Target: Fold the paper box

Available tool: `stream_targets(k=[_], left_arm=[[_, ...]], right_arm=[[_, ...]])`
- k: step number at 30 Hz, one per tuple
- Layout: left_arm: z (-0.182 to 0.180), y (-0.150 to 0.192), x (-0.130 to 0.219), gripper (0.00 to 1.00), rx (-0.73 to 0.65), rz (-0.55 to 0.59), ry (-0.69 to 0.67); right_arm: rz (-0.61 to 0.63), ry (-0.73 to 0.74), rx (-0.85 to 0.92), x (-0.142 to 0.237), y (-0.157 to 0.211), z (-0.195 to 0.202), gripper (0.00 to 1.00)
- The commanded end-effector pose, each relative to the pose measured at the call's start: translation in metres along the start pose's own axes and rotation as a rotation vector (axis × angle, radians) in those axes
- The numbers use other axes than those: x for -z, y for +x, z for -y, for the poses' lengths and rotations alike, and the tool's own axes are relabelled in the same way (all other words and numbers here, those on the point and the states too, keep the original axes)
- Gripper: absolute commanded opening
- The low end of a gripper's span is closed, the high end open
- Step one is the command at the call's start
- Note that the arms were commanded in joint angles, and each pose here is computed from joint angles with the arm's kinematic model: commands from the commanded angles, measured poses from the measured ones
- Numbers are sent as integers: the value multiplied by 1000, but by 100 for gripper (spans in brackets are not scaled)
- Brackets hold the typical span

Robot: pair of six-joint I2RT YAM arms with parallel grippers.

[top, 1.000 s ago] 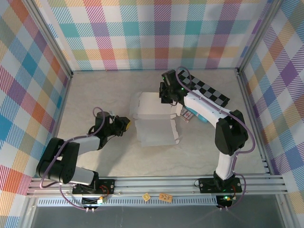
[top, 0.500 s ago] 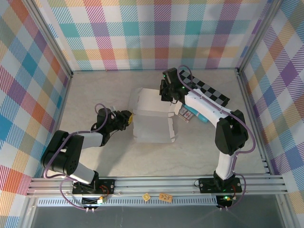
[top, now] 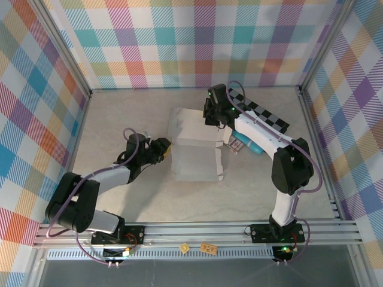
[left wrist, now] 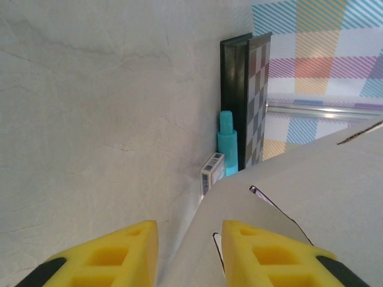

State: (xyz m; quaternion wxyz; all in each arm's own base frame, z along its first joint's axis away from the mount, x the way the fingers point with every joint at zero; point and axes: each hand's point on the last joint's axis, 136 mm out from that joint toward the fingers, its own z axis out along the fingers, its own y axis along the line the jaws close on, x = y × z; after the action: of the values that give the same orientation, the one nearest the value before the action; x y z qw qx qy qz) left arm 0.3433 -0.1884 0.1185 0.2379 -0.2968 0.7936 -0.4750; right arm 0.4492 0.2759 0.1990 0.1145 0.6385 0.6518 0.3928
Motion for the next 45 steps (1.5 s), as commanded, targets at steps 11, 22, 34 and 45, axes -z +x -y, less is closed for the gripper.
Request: stream_targets(k=[11, 22, 34, 45], left_arm=[[-48, -18, 103, 44, -123, 59, -432], [-33, -37, 114, 32, -265, 57, -351], [-12, 3, 72, 20, -734, -78, -73], [-5, 21, 53, 28, -871, -83, -27]], right_arm=[[-191, -95, 296, 1, 45, 6, 0], [-415, -288, 579, 3, 94, 21, 0], [-559, -389, 667, -9, 96, 50, 0], [-590, -372, 653, -15, 97, 55, 0]])
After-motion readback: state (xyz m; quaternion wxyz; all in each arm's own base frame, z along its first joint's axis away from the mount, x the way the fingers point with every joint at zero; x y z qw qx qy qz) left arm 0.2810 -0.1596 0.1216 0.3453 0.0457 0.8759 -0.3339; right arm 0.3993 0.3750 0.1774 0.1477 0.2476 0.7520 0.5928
